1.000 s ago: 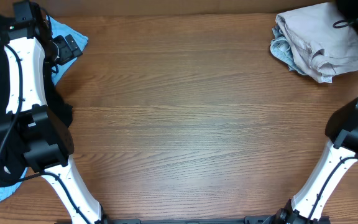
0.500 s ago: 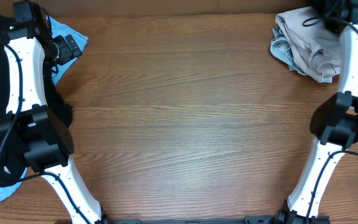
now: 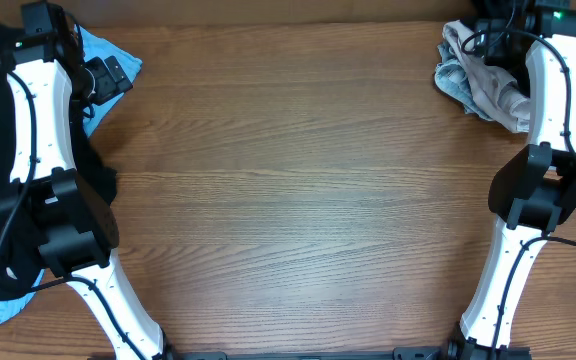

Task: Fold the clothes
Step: 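Lower the bundle onto the beige stack and open the right gripper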

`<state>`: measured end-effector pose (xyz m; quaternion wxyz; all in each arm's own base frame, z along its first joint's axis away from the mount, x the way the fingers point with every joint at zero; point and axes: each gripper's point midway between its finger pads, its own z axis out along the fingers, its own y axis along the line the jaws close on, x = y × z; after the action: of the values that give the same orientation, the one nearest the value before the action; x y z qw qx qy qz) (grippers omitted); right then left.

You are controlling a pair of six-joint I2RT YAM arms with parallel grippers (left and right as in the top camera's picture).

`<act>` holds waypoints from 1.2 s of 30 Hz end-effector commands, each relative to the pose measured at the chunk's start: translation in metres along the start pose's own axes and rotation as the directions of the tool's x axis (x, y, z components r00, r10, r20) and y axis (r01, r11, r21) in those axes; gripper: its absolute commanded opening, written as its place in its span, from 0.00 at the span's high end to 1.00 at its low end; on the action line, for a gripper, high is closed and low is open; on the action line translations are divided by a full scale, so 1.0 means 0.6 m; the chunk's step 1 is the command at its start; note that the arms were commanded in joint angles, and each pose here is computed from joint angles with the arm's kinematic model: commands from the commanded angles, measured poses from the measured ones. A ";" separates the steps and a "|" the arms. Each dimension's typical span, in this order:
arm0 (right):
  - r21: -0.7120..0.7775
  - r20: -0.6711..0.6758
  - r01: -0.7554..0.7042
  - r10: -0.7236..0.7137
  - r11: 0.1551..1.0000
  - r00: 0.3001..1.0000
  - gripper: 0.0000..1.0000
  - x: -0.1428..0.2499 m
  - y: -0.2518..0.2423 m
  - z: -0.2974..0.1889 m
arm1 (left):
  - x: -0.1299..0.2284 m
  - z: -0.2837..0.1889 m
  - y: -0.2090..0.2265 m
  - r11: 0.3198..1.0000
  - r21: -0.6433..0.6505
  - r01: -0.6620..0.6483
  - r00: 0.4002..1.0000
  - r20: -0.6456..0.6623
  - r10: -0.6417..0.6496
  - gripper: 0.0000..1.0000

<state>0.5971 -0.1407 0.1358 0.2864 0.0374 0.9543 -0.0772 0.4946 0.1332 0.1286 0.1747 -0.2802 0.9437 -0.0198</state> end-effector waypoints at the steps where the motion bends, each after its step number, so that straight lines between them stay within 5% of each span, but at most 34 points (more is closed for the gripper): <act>1: -0.249 0.097 -0.001 0.026 0.969 0.995 0.00 -0.048 0.065 -0.099 | 0.000 -0.008 -0.010 1.000 0.016 0.007 1.000 0.004 -0.007 0.00; 6: -0.353 0.214 0.035 0.044 0.935 0.976 0.00 -0.090 0.077 -0.206 | 0.004 -0.008 -0.009 1.000 0.013 0.007 1.000 -0.007 -0.007 0.00; 11: -0.314 0.305 0.034 0.068 0.949 0.950 0.04 -0.122 0.033 -0.227 | 0.004 -0.008 -0.008 1.000 0.012 0.007 1.000 -0.007 -0.007 0.00; 22: -0.121 0.457 -0.036 0.087 0.992 0.885 0.90 -0.181 -0.051 -0.210 | -0.006 -0.008 -0.012 1.000 0.020 0.005 1.000 0.018 -0.006 0.00; 24: -0.105 0.432 -0.049 0.090 0.993 0.897 0.93 -0.167 -0.054 -0.178 | -0.007 -0.008 -0.012 1.000 0.021 0.005 1.000 0.021 -0.006 0.00; 26: -0.115 0.379 -0.054 0.095 0.992 0.920 0.92 -0.140 -0.048 -0.142 | -0.007 -0.008 -0.012 1.000 0.021 0.005 1.000 0.021 -0.006 0.00; 32: -0.105 0.150 -0.140 0.155 0.984 0.976 0.57 0.000 -0.033 -0.002 | -0.008 -0.008 -0.012 1.000 0.021 0.005 1.000 0.023 -0.006 0.00; 36: -0.115 0.065 -0.149 0.158 0.982 0.985 0.07 0.097 -0.010 0.081 | -0.008 -0.008 -0.011 1.000 0.018 0.005 1.000 0.024 -0.006 0.00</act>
<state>0.5926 -0.1559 0.1074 0.3612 0.0789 0.9291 -0.0038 0.4974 0.1339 0.1295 0.1805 -0.2799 0.9427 -0.0201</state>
